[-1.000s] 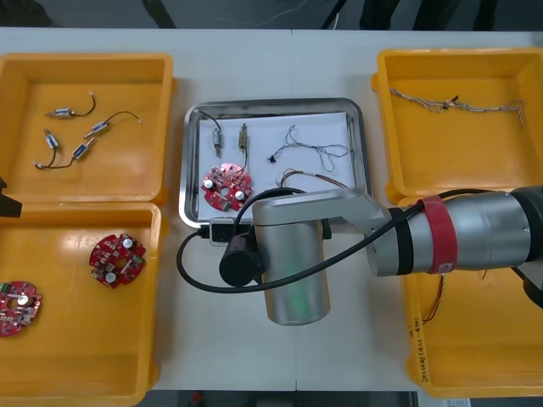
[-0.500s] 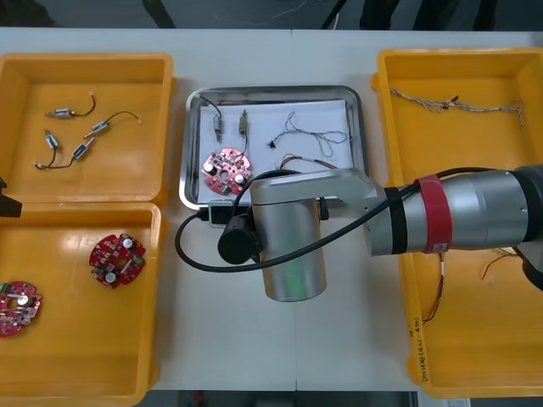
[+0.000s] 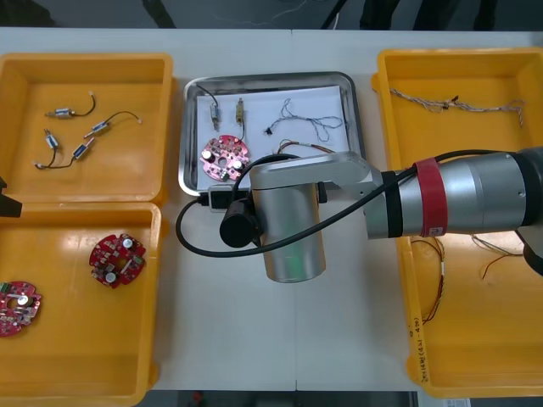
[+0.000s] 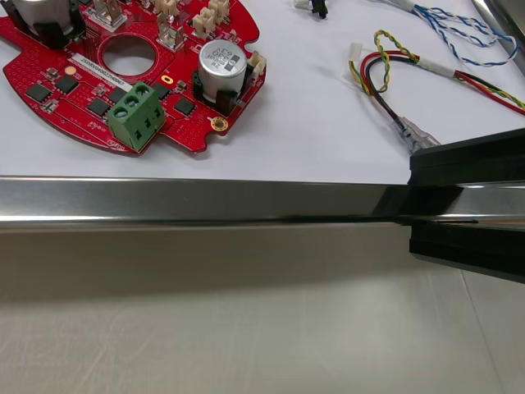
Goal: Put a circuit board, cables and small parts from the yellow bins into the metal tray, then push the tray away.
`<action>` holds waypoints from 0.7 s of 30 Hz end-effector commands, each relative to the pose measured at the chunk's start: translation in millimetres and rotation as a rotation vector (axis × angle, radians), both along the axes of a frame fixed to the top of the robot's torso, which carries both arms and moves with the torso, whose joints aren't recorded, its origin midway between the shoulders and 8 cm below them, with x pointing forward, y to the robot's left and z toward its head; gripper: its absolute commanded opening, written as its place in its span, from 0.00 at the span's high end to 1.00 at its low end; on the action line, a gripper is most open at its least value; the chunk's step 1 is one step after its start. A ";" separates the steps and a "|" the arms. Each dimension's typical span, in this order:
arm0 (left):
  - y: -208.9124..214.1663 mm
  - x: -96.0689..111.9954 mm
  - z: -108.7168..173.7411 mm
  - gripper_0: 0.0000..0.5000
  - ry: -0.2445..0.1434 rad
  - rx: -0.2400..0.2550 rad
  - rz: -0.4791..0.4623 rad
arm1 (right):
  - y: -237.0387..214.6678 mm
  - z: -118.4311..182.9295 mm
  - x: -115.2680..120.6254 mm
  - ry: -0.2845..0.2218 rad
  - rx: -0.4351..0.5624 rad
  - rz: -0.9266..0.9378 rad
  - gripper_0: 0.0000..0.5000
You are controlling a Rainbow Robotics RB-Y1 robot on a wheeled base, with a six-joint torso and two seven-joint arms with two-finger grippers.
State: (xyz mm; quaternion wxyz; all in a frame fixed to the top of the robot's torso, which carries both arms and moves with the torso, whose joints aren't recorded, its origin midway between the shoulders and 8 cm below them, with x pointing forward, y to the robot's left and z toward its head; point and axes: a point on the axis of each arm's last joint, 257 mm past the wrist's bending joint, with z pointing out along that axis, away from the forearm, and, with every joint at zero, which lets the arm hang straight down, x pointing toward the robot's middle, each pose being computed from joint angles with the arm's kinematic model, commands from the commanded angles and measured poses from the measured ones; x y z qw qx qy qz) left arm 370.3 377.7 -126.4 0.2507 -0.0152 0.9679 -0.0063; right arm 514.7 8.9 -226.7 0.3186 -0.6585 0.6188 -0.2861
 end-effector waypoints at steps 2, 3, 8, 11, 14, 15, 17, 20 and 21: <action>14.0 -4.9 13.9 0.00 -0.017 0.077 -0.035 | 9.7 35.0 20.6 -0.067 0.013 0.014 1.00; 14.0 -4.9 13.9 0.00 -0.017 0.077 -0.035 | 10.7 35.5 21.2 -0.068 0.014 0.017 1.00; 14.0 -4.9 13.9 0.00 -0.017 0.077 -0.035 | 11.3 44.0 32.7 -0.088 0.018 0.018 1.00; 14.0 -4.9 13.9 0.00 -0.017 0.077 -0.035 | 11.6 49.7 39.3 -0.101 0.020 0.019 1.00; 14.0 -4.9 13.9 0.00 -0.017 0.077 -0.035 | 10.5 51.6 44.3 -0.106 0.024 0.017 1.00; 14.0 -4.9 13.9 0.00 -0.017 0.077 -0.035 | 10.3 51.6 45.5 -0.106 0.026 0.016 1.00; 14.0 -4.9 13.9 0.00 -0.017 0.077 -0.035 | 15.3 52.8 49.3 -0.106 0.043 0.033 1.00; 14.0 -4.9 13.9 0.00 -0.017 0.077 -0.035 | 14.7 53.3 57.8 -0.109 0.059 0.033 1.00; 14.0 -4.9 13.9 0.00 -0.017 0.077 -0.035 | 14.1 53.6 61.3 -0.111 0.064 0.033 1.00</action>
